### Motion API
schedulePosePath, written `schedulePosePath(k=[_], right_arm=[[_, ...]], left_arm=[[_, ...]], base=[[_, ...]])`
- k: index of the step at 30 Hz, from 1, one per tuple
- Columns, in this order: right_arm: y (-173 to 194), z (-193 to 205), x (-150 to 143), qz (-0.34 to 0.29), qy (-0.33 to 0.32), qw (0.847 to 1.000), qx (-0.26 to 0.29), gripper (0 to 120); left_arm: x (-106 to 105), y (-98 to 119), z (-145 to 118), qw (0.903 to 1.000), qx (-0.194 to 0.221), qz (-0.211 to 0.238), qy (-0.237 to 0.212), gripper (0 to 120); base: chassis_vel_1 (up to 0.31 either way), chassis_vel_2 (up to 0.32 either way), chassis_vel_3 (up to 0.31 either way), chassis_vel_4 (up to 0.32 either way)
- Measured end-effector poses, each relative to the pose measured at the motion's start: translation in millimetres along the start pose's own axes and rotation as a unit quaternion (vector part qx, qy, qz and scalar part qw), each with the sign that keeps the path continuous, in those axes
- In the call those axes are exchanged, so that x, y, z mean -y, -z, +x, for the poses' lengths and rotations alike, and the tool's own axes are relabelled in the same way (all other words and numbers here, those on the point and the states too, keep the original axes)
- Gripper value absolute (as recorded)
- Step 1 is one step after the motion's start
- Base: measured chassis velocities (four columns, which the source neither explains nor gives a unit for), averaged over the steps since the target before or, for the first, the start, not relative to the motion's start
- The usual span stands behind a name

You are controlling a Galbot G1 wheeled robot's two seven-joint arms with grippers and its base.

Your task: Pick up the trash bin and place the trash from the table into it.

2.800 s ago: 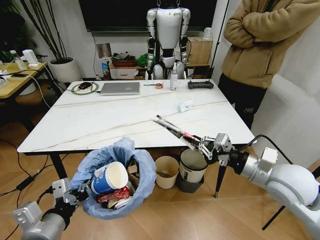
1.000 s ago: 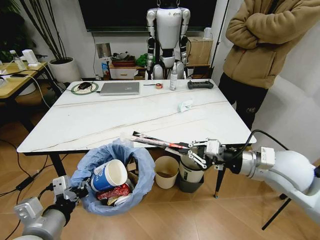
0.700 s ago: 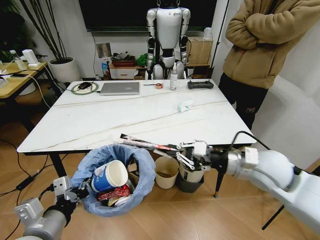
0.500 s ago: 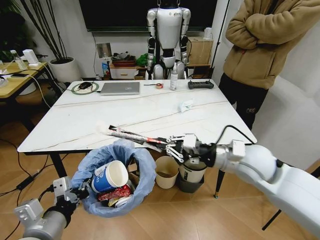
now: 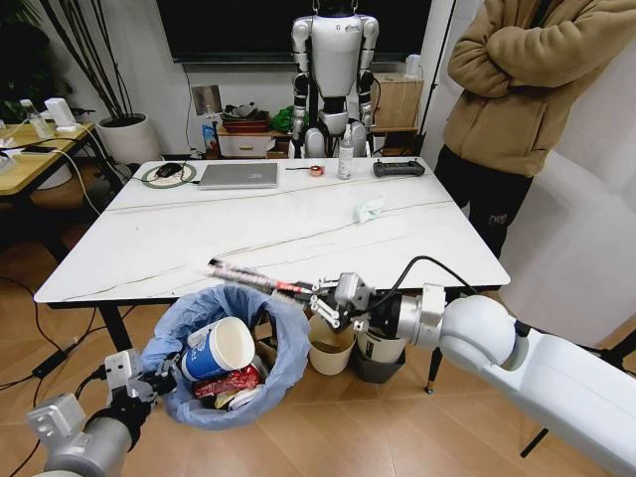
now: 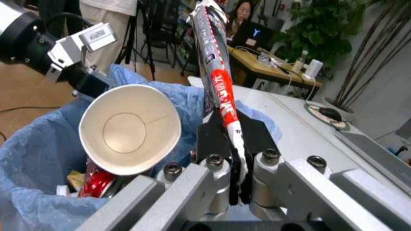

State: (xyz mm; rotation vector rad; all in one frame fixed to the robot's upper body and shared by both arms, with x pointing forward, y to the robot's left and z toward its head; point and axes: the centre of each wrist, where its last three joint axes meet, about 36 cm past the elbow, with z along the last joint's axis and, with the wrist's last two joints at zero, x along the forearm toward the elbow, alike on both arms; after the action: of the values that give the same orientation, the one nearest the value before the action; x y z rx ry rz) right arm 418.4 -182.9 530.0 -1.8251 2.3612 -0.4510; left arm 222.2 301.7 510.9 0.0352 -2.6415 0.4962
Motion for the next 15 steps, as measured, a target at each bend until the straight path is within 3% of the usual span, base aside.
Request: schedulePosePath(k=[15], right_arm=[[-9, -35, 2, 0.010, 0.027, 1.000, 0.011, 0]], left_arm=[[0, -3, -3, 1.0000, -0.002, 0.006, 0.001, 0]], base=[[0.000, 0.000, 0.000, 0.000]])
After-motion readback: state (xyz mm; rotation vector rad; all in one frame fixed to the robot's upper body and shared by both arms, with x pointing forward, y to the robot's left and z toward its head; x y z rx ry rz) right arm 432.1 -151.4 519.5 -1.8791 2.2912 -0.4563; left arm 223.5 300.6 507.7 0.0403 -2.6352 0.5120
